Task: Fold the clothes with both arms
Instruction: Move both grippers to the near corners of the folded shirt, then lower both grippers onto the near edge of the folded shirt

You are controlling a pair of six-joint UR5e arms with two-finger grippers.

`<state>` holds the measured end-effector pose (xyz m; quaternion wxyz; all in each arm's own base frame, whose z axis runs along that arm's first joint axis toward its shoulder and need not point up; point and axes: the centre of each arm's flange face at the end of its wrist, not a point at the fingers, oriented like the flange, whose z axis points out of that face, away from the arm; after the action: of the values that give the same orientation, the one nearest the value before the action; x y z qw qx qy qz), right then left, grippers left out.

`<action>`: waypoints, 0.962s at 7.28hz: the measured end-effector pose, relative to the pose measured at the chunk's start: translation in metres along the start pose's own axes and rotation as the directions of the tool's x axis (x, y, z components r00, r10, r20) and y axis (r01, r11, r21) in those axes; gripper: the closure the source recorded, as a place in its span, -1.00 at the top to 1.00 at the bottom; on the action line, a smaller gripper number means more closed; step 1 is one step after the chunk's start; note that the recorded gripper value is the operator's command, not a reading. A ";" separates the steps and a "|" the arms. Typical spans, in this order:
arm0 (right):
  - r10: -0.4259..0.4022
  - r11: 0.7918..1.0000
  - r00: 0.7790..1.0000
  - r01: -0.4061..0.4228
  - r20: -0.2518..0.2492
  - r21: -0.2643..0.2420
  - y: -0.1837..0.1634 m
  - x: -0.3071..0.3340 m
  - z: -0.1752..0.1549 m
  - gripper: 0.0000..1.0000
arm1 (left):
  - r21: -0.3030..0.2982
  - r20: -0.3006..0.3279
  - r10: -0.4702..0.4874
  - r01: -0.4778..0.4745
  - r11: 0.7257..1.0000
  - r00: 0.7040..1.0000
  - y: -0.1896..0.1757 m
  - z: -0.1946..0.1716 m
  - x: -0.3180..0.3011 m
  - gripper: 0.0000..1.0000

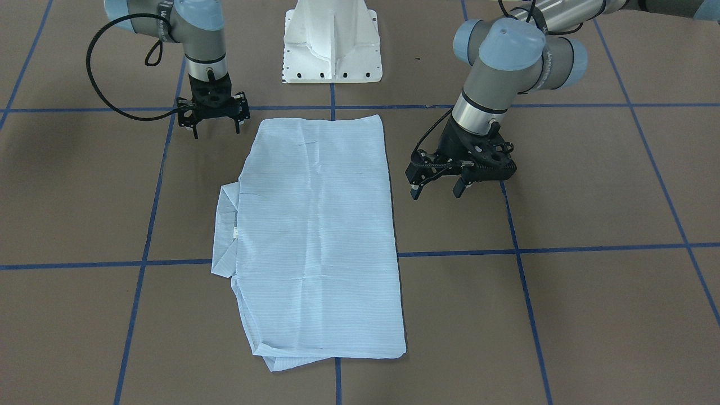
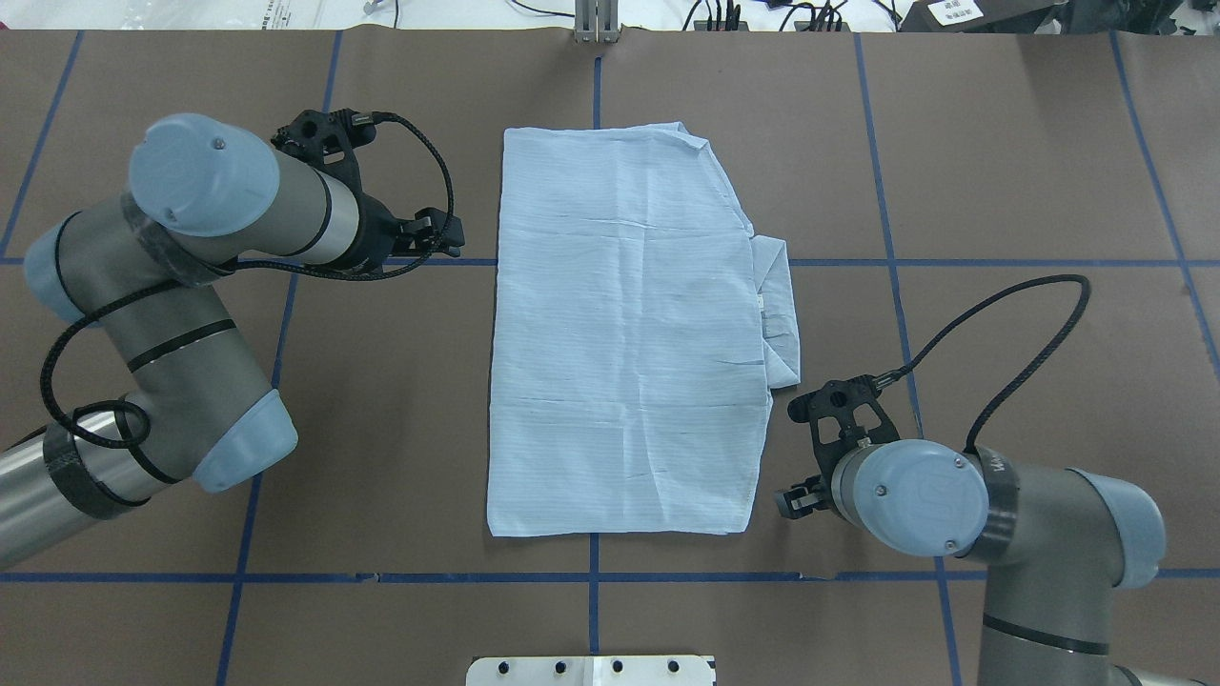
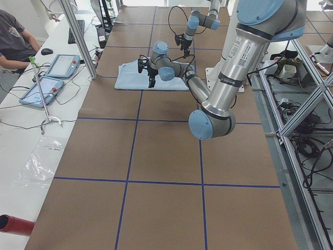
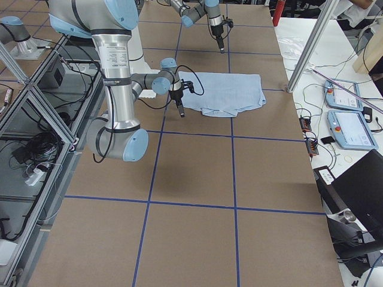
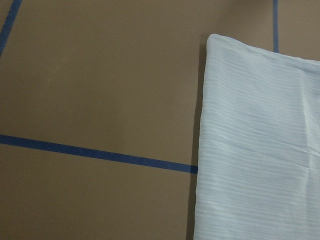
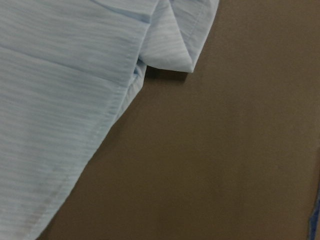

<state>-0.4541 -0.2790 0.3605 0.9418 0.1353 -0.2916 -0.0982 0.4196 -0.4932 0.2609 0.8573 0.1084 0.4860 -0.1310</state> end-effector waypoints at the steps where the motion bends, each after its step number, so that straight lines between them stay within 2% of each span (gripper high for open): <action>1: 0.014 1.000 1.000 -0.015 0.027 0.008 -0.011 0.002 -0.014 1.00 | 0.001 -0.005 0.004 -0.003 1.000 1.000 0.000 0.002 -0.001 1.00; 3: 0.044 0.999 0.994 -0.046 0.104 0.025 -0.040 -0.007 -0.042 1.00 | -0.007 -0.022 0.013 -0.013 1.000 1.000 0.005 0.005 0.003 1.00; 4: 0.057 0.998 0.989 -0.061 0.139 0.026 -0.048 -0.012 -0.053 1.00 | -0.038 -0.035 0.000 -0.002 0.999 0.999 0.019 0.007 0.010 1.00; 5: 0.072 0.997 0.983 -0.076 0.168 0.019 -0.052 -0.018 -0.062 1.00 | -0.080 -0.049 -0.045 0.041 0.996 0.998 0.041 0.007 0.019 1.00; 7: 0.160 0.987 0.964 -0.161 0.213 -0.012 -0.053 -0.024 -0.073 1.00 | -0.151 -0.045 -0.139 0.130 0.980 0.989 0.116 0.021 0.042 0.98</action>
<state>-0.4374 -0.3080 0.2739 0.9095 0.1024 -0.4013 -0.0348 0.4957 -0.3954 0.2419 0.8384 0.0152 0.5240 -0.1494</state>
